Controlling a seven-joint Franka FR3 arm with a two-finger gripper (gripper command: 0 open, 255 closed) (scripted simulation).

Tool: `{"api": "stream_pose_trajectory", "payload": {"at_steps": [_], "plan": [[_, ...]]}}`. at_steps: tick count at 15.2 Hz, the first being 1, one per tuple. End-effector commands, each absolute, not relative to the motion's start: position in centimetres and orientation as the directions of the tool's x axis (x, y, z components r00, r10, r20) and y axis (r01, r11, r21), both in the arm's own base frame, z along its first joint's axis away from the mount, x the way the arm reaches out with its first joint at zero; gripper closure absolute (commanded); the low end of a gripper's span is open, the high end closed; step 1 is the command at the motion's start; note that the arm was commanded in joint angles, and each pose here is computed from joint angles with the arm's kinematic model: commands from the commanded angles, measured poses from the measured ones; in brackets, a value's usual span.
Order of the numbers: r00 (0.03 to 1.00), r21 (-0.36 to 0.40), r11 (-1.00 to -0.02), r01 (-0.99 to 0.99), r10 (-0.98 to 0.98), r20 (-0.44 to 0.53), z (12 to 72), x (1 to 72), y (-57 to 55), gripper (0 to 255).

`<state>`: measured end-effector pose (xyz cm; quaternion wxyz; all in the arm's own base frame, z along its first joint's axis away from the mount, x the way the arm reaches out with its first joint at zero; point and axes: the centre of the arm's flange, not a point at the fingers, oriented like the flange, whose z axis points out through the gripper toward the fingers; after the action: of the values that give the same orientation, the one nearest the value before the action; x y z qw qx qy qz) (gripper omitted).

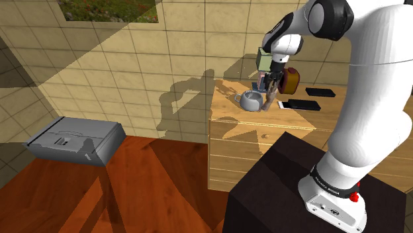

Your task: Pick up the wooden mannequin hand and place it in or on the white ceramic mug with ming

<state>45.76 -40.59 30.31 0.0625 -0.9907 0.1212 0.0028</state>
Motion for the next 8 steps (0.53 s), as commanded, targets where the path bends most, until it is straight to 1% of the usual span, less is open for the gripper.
{"api": "stream_pose_trajectory", "payload": {"at_steps": [1,8], "plan": [[0.971,-0.123,-0.963,-0.240,-0.240,-0.021,31.4,45.8,-40.6,255],[0.971,-0.123,-0.963,-0.240,-0.240,-0.021,35.1,45.8,-40.6,255]]}}
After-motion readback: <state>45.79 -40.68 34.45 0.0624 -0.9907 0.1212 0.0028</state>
